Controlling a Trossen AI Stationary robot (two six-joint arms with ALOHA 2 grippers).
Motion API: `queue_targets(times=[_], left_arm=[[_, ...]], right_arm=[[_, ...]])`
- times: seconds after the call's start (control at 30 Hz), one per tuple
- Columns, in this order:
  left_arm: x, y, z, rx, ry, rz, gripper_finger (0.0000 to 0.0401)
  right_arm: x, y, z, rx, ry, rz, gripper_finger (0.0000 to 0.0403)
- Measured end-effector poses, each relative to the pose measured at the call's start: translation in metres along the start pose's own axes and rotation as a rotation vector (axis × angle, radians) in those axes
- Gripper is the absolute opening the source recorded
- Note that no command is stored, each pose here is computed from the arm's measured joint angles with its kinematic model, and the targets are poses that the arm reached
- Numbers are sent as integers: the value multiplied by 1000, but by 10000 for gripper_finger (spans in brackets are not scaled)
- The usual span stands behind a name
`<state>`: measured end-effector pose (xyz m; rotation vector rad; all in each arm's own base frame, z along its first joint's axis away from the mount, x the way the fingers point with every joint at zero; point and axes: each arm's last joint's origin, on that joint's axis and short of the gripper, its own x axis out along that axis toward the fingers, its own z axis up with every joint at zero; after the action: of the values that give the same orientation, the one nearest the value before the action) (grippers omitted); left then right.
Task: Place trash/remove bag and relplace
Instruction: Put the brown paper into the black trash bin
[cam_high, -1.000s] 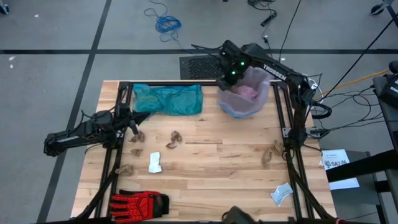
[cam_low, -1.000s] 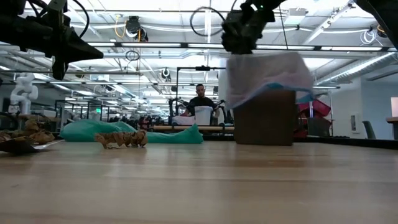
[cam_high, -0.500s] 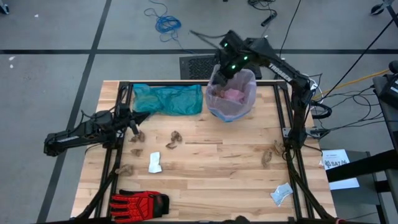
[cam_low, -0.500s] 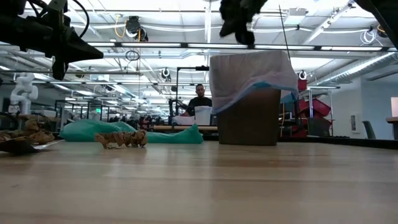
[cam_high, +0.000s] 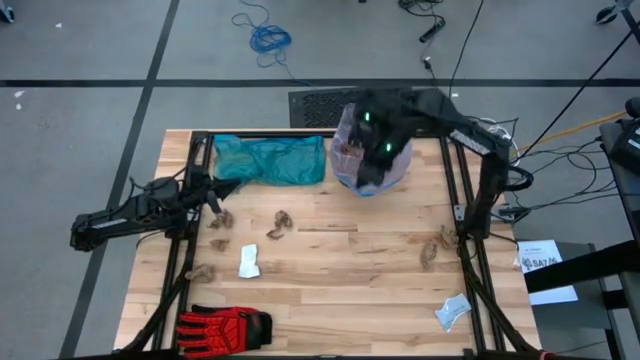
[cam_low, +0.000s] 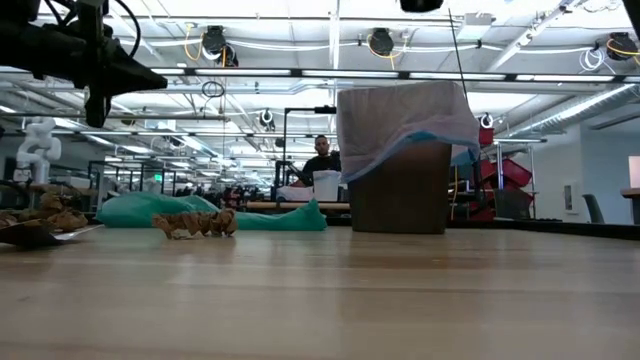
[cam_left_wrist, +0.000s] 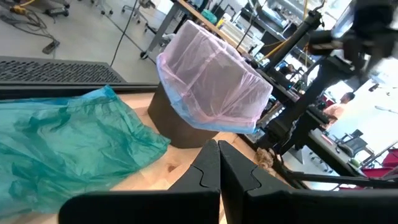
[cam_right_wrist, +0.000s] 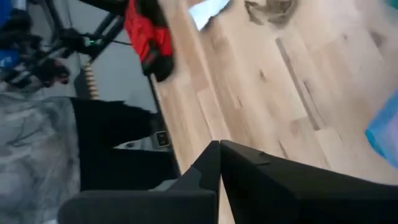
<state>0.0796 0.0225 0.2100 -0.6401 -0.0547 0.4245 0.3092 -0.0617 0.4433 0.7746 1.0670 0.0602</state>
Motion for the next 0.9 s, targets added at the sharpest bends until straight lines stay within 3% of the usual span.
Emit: queue_targets(times=[0.2,0.47,0.63,0.73,0.9], left_arm=[[0,-1,2,-30,-15,-13,0],[0,-2,1,-30,14,-49,0],[0,-2,1,-29,18,-53,0],[0,-2,1,-29,18,-54,0],[0,-2,0,-29,18,-53,0]], right_arm=[[49,16,-31,156,98,-237,0],[74,-7,-117,476,243,-448,0],[76,-23,-163,684,151,-464,0],[84,-35,-187,820,82,-542,4],[113,-55,-217,968,75,-630,50]])
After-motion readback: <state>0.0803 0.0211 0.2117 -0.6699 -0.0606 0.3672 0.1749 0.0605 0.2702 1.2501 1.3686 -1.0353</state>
